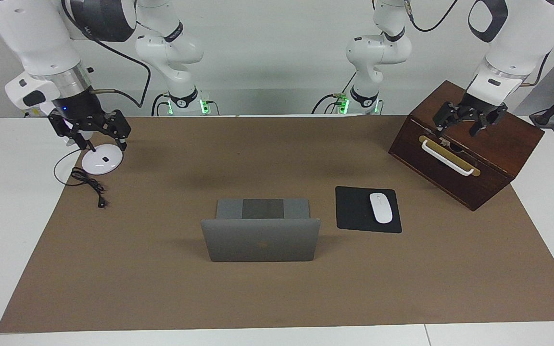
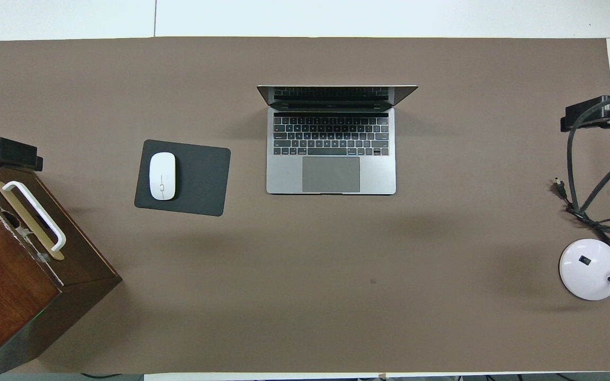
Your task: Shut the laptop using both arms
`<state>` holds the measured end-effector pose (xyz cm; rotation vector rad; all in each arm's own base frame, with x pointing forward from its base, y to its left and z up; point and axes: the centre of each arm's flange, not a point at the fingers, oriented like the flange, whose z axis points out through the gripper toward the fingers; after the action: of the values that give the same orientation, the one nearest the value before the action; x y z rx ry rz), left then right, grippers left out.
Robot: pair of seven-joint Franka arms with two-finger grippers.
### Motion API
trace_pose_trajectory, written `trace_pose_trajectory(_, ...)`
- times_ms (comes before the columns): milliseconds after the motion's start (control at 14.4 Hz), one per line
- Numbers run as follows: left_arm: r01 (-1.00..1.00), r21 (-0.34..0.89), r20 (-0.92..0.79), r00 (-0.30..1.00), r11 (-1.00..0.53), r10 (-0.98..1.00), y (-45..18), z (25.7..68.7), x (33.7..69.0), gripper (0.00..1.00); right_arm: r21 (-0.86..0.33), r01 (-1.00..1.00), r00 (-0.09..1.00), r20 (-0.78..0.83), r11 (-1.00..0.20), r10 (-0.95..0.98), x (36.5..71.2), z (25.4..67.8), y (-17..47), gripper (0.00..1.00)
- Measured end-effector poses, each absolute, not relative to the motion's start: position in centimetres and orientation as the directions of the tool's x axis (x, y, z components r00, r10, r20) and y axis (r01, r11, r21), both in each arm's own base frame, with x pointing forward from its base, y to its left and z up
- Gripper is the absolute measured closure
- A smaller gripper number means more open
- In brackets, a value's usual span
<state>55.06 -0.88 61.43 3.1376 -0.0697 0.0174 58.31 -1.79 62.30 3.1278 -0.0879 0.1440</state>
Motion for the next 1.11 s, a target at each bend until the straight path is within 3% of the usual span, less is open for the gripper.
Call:
trace_pose_trajectory(625, -0.035, 0.003, 0.016, 0.999, -0.999, -0.034, -0.52, 61.60, 55.01, 0.00, 0.006, -0.048, 0.996, 0.080, -0.999, -0.048, 58.49, 61.85, -1.30, 0.00)
trace_pose_trajectory(695, -0.034, 0.003, 0.020, 0.999, -0.999, -0.034, -0.52, 61.63, 55.05, 0.07, 0.005, -0.049, 0.996, 0.078, -0.999, -0.049, 58.48, 61.83, -1.36, 0.00)
trace_pose_trajectory(1112, -0.021, 0.002, 0.068, 0.997, -1.000, -0.021, 0.04, 62.06, 55.55, 0.84, 0.001, -0.055, 0.995, 0.079, -0.998, -0.055, 58.48, 61.89, -1.67, 0.00)
